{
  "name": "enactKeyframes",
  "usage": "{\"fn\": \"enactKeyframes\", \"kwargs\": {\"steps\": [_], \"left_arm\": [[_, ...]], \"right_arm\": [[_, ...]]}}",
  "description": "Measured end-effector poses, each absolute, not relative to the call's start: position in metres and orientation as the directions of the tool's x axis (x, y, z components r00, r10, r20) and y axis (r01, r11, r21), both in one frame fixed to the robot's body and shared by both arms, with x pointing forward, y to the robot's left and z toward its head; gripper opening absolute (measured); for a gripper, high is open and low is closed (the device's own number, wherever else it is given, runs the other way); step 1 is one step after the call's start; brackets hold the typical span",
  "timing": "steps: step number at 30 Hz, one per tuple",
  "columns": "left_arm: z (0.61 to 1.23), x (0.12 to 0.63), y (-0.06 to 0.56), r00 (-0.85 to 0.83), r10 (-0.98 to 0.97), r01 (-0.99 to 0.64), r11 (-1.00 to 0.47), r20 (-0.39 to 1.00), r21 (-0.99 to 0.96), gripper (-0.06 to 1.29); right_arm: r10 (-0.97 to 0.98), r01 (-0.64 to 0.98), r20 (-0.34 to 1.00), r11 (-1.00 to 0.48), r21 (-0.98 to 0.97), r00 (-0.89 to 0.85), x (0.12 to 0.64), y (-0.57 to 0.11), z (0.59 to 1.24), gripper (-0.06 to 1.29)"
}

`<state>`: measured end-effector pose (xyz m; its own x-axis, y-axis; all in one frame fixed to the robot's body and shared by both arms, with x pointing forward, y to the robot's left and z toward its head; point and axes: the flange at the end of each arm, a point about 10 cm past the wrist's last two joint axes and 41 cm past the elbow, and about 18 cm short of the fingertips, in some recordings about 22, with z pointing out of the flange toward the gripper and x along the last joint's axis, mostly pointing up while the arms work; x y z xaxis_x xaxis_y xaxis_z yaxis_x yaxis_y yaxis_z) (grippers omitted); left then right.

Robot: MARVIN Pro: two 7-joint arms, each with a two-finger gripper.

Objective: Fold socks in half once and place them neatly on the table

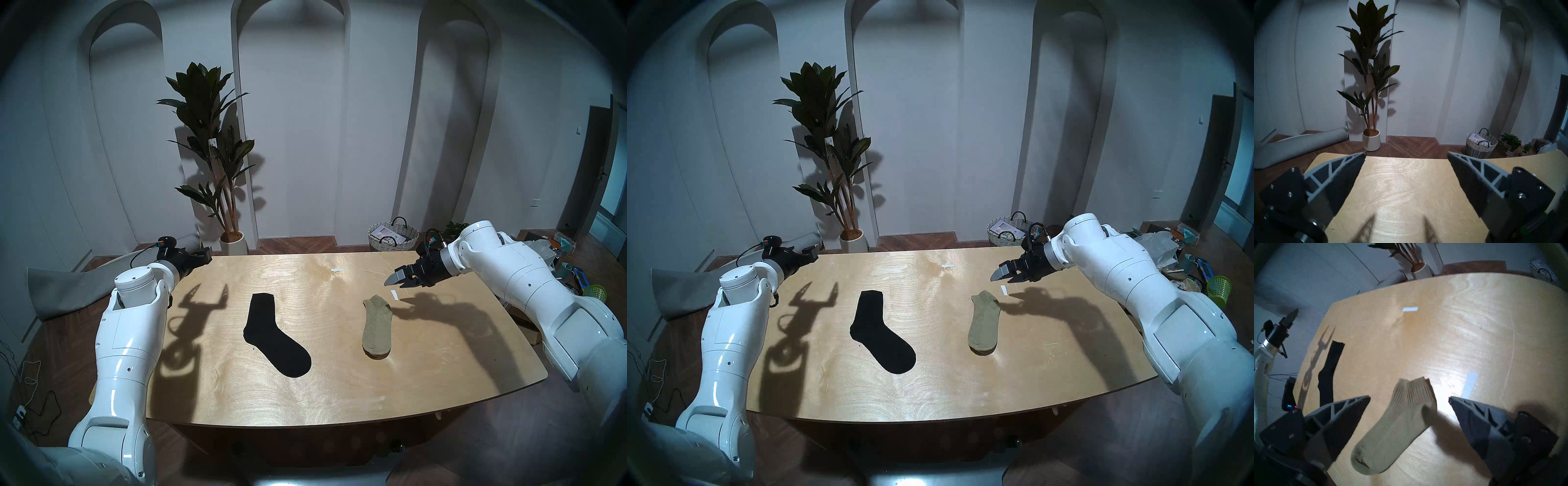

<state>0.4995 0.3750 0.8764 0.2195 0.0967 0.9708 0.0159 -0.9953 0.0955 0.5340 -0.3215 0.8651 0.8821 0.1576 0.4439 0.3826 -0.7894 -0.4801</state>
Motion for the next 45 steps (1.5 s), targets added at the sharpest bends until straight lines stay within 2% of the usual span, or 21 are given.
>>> {"fn": "enactKeyframes", "kwargs": {"steps": [20,45], "left_arm": [[0.883,0.501,0.323,0.244,0.068,0.079,-0.996,0.967,0.050,1.24],[0.890,0.482,0.316,0.215,0.095,0.207,-0.977,0.972,0.049,1.24]], "right_arm": [[0.144,0.386,0.445,-0.760,-0.522,0.884,0.543,-0.313,0.834,1.25],[0.147,0.434,0.486,-0.708,-0.557,0.862,0.545,-0.298,0.809,1.25]]}}
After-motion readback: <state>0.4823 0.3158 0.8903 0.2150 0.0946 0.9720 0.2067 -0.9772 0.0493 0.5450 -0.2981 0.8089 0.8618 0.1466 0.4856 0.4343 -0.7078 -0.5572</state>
